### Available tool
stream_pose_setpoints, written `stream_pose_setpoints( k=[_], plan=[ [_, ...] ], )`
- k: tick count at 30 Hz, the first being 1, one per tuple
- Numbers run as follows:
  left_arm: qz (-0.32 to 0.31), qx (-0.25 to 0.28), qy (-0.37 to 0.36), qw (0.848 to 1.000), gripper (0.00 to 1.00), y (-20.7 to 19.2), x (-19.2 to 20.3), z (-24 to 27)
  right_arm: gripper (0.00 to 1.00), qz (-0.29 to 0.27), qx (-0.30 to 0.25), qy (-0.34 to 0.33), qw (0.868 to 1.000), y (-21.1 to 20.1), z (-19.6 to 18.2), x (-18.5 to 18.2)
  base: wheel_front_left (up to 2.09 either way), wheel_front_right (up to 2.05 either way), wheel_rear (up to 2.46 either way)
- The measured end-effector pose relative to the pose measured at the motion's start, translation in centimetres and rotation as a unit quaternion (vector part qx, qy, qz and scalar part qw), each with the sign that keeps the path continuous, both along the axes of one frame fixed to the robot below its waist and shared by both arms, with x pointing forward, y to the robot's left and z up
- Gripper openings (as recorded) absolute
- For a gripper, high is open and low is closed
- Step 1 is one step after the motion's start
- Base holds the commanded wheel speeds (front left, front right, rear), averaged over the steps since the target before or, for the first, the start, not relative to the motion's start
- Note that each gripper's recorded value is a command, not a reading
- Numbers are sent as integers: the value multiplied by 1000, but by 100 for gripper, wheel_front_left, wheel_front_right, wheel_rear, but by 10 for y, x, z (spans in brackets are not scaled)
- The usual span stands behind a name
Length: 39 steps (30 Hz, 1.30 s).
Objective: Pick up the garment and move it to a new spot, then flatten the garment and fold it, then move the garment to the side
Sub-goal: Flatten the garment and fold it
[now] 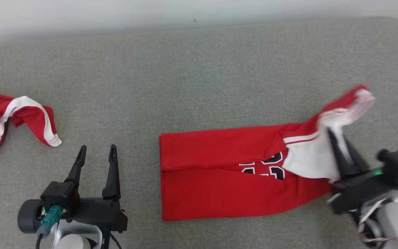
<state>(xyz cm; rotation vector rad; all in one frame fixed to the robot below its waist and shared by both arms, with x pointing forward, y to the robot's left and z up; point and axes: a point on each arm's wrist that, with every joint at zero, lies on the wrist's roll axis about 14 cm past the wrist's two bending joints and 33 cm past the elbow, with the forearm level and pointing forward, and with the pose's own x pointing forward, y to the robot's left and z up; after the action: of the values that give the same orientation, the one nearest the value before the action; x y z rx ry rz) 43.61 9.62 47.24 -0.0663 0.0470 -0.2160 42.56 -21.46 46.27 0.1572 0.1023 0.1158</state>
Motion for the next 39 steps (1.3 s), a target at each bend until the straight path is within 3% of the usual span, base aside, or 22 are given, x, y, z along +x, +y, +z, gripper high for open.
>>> stream_pose_setpoints(
  k=[8,16,21,27,28,30,31,39],
  plan=[
    [0,-3,-2,1000,100,0,-1,3,0,148,52,-41,987,118,46,-12,0,0,0],
    [6,-3,-2,1000,100,5,-3,4,0,246,91,0,965,200,31,-21,0,0,0],
    [15,-3,2,1000,100,10,-5,2,0,281,95,34,954,229,8,-23,0,0,0],
    [23,-2,5,1000,100,15,-5,-1,0,280,111,58,952,238,-10,-15,0,0,0],
    [24,-2,7,1000,100,15,-5,-2,10,278,117,59,951,239,-11,-14,0,0,0],
    [24,-1,8,1000,100,15,-4,-4,89,283,129,65,948,246,-12,-17,0,0,0],
    [23,-1,8,1000,100,15,-4,-4,100,285,135,65,947,249,-11,-18,0,0,0],
    [16,1,11,1000,100,10,-1,-5,100,275,205,0,939,253,34,-15,0,0,0]
  ],
)
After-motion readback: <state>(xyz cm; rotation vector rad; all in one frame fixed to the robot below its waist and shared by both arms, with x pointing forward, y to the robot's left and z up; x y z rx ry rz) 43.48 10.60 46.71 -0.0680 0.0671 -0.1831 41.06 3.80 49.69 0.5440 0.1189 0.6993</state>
